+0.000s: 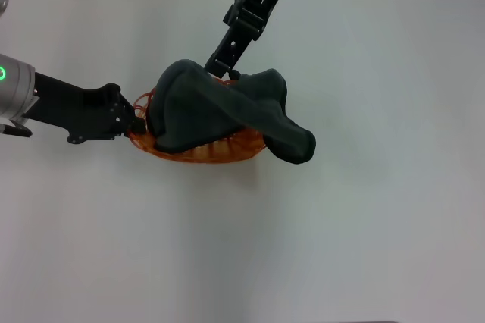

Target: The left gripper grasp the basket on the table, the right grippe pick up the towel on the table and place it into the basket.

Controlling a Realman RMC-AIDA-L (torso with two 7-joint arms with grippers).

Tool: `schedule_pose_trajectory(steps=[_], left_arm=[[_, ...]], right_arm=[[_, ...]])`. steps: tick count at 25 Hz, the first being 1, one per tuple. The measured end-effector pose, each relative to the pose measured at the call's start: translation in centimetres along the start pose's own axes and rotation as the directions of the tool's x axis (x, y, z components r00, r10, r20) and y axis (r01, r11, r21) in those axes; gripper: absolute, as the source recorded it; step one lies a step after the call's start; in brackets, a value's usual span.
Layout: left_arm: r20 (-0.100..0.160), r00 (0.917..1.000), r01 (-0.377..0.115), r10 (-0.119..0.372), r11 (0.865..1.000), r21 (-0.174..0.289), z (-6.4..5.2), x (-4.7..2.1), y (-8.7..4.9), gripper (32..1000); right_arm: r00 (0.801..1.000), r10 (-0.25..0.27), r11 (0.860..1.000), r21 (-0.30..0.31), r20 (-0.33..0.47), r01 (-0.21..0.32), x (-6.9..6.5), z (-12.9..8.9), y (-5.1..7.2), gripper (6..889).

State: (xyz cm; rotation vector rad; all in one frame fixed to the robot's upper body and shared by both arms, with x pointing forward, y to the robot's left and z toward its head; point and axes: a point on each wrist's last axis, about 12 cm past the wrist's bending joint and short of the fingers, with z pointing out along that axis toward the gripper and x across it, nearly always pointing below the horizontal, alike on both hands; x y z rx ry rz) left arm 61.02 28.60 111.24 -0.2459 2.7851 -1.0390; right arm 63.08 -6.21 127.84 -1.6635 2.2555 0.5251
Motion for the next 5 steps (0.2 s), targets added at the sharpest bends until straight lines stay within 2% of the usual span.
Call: schedule_pose_trajectory(steps=[5], left_arm=[[0.0,1.0,-0.002,0.002,1.0,0.0,-0.01,-0.01,-0.02,88]], right_arm=[[1.0,0.0,1.0,0.002,0.001,0.0,0.0,-0.02,-0.03,868]])
